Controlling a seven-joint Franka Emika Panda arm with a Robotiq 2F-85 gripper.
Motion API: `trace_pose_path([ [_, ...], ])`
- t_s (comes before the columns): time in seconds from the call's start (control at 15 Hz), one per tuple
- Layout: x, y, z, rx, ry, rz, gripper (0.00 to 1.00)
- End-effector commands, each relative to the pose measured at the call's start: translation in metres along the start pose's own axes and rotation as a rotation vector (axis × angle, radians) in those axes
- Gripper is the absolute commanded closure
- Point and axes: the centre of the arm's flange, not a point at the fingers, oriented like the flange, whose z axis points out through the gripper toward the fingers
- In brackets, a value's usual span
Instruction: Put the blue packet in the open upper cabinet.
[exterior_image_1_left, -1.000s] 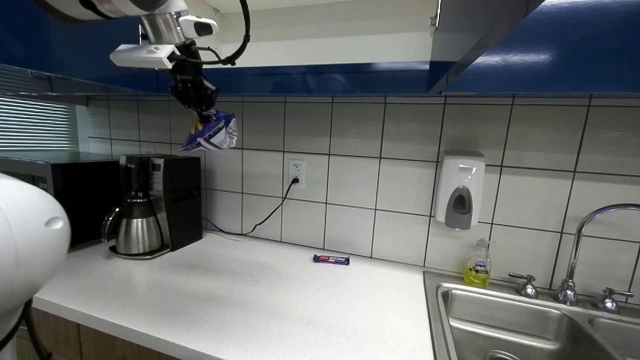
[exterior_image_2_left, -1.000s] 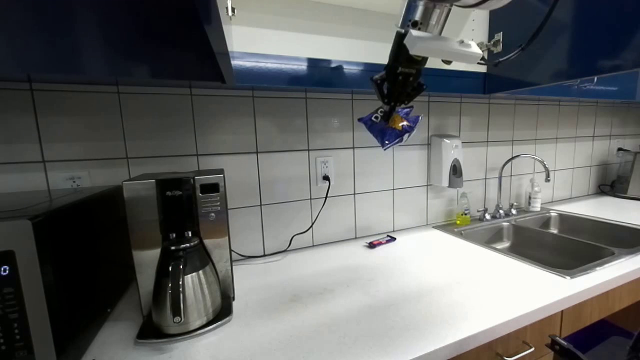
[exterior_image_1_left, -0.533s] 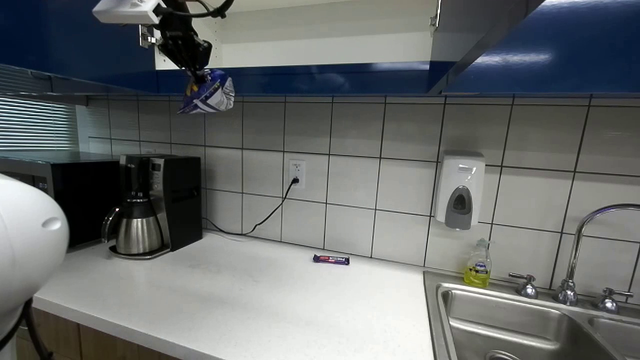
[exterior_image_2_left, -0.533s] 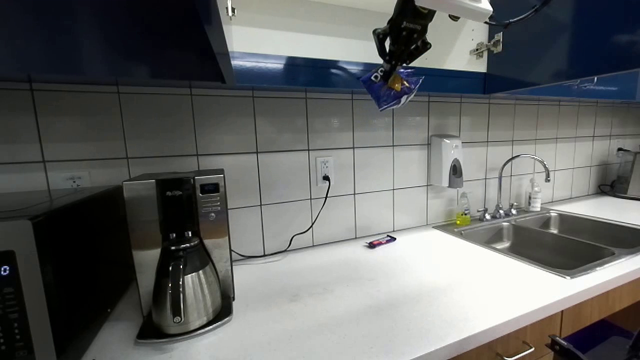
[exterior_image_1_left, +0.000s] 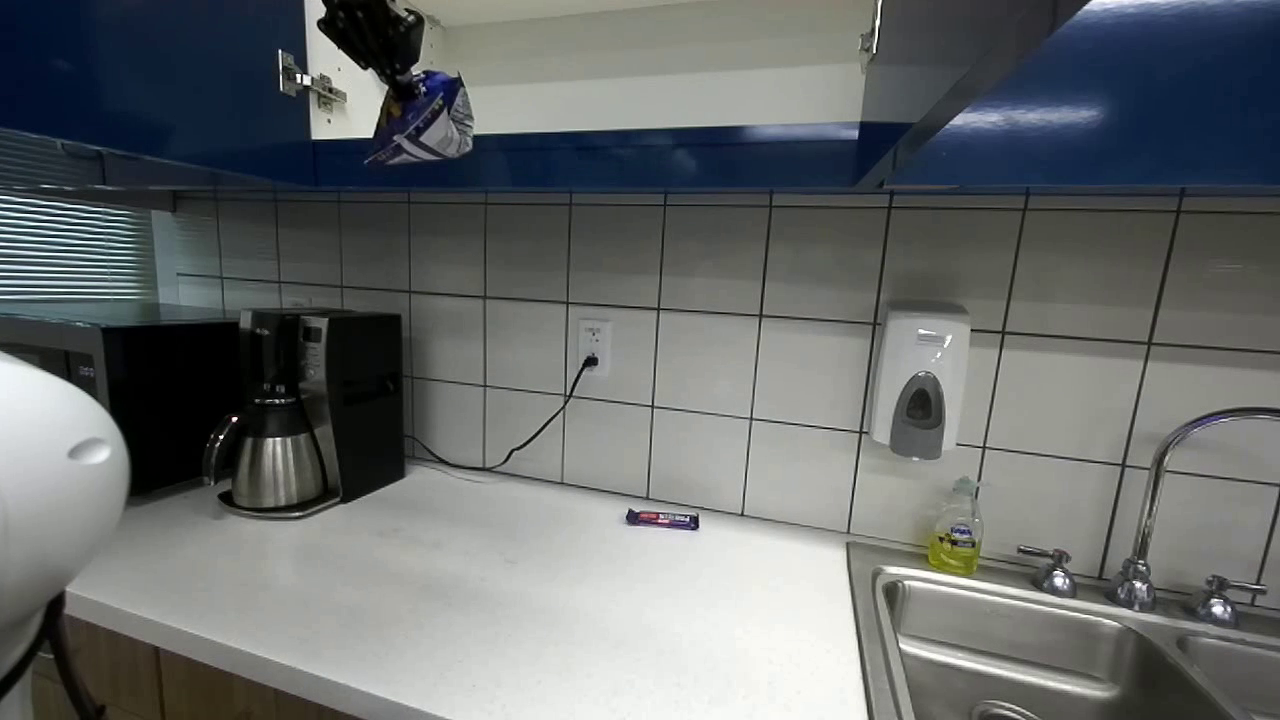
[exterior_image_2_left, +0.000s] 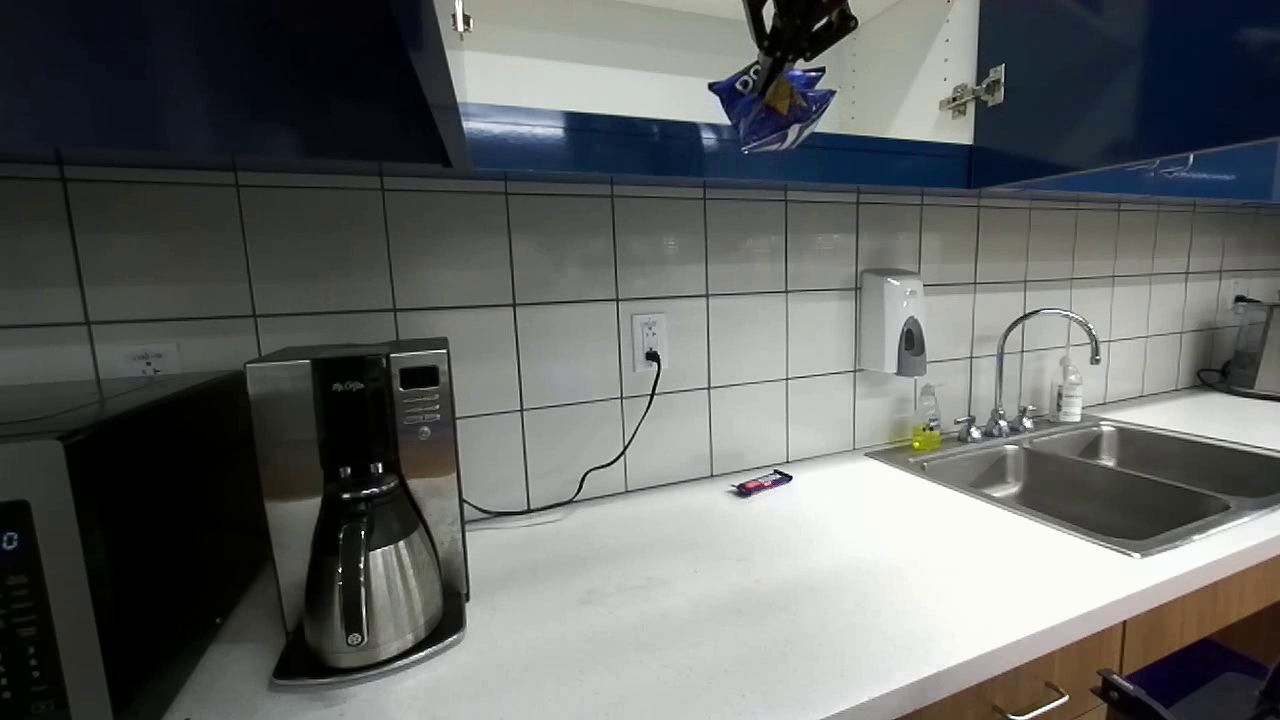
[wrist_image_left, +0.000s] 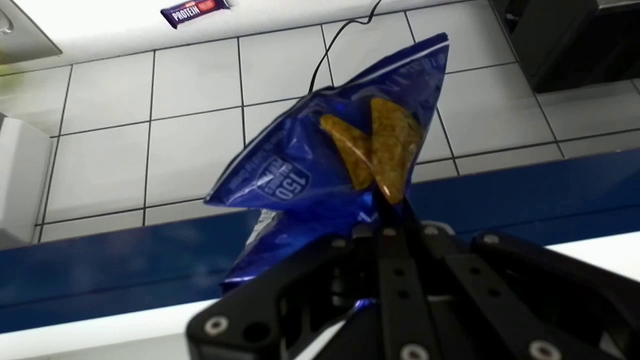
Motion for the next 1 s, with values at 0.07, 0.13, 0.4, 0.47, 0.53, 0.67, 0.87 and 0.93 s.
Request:
trace_pose_path([
  [0.07,0.038,-0.014,-0.021,-0.006,0.03,0.041,1.0],
  [0.13,0.044,-0.015,-0.024,-0.001,0.033,0.043,1.0],
  [0.4,0.068,-0.017,-0.026,0.0,0.055,0.061,1.0],
  [0.47,0.076,-0.016,-0.025,-0.004,0.067,0.07,1.0],
  [0.53,0.082,-0.016,-0.023,-0.003,0.079,0.08,1.0],
  [0.67,0.095,-0.014,-0.02,-0.003,0.086,0.095,1.0],
  [0.87,0.112,-0.012,-0.016,0.001,0.101,0.114,1.0],
  [0.93,0.118,-0.012,-0.015,0.003,0.105,0.119,1.0],
])
